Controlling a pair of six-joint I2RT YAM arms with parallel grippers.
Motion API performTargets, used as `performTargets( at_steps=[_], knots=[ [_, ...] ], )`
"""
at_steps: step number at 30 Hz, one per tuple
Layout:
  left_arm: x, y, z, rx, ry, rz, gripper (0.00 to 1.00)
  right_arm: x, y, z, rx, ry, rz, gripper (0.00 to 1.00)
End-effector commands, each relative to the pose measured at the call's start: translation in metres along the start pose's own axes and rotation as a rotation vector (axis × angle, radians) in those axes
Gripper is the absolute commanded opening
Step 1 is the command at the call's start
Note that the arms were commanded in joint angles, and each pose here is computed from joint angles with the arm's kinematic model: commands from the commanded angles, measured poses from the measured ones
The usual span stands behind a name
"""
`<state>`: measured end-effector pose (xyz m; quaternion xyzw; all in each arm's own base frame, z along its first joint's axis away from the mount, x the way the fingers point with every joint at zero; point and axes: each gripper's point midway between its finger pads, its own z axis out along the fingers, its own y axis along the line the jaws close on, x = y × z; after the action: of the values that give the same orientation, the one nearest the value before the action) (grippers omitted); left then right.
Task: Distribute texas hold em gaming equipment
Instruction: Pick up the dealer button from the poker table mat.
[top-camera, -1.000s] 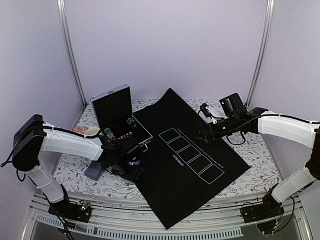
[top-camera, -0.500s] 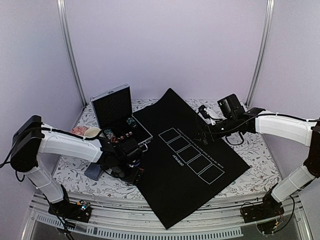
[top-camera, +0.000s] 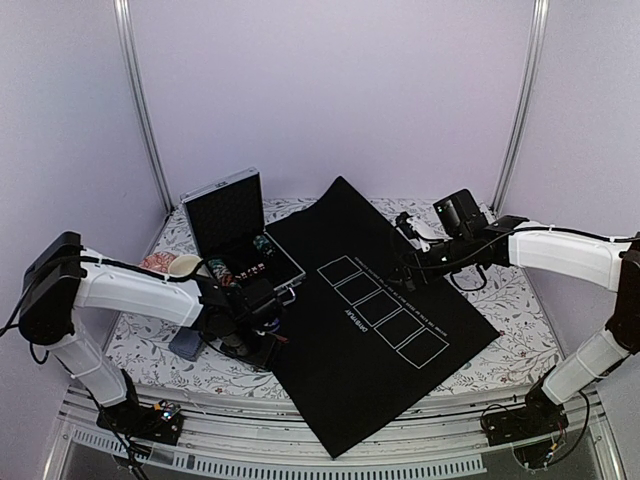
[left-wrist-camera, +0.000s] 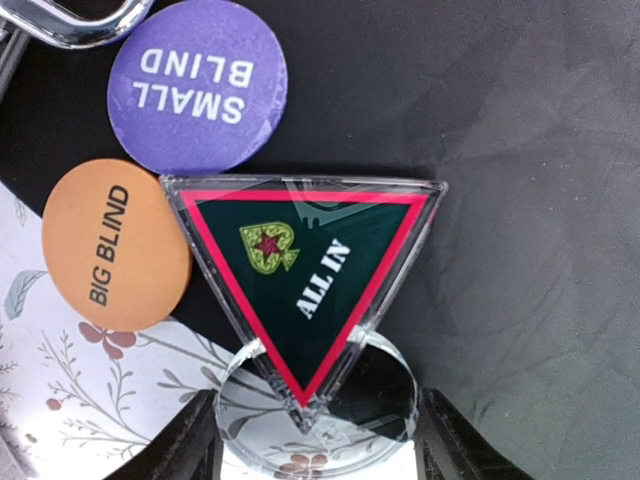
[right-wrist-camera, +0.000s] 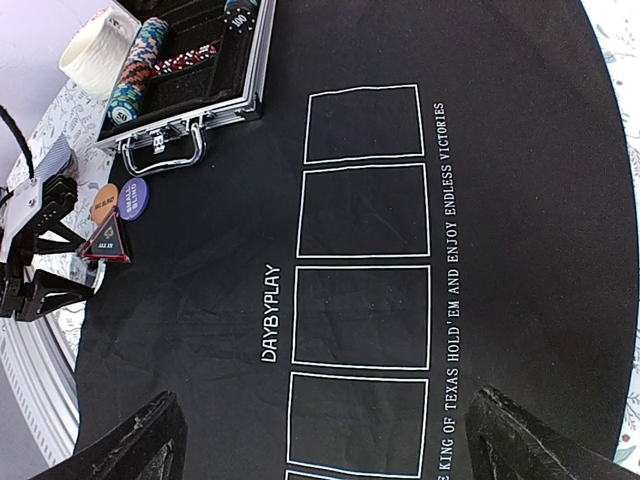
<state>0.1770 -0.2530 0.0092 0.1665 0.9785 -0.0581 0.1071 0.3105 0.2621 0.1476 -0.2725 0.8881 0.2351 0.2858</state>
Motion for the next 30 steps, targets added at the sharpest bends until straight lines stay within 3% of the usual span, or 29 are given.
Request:
performTargets(
  at_steps=[1, 8, 20, 30],
  knots=[
    [0.073, 0.02, 0.018, -0.055, 0.254, 0.001, 0.5, -0.011, 0.002, -0.003, 0.007, -0.019, -0.021, 0.99],
    [0.076, 0.018, 0.008, -0.034, 0.254, -0.006, 0.25, -0.017, 0.005, -0.007, 0.001, -0.033, -0.013, 0.99],
    [0.074, 0.023, -0.015, -0.05, 0.23, -0.008, 0.24, -0.024, 0.009, -0.016, -0.011, -0.061, -0.016, 0.99],
    [0.019, 0.003, -0.044, -0.043, 0.058, 0.118, 0.24, -0.041, 0.029, -0.026, -0.106, -0.108, -0.002, 0.99]
  ],
)
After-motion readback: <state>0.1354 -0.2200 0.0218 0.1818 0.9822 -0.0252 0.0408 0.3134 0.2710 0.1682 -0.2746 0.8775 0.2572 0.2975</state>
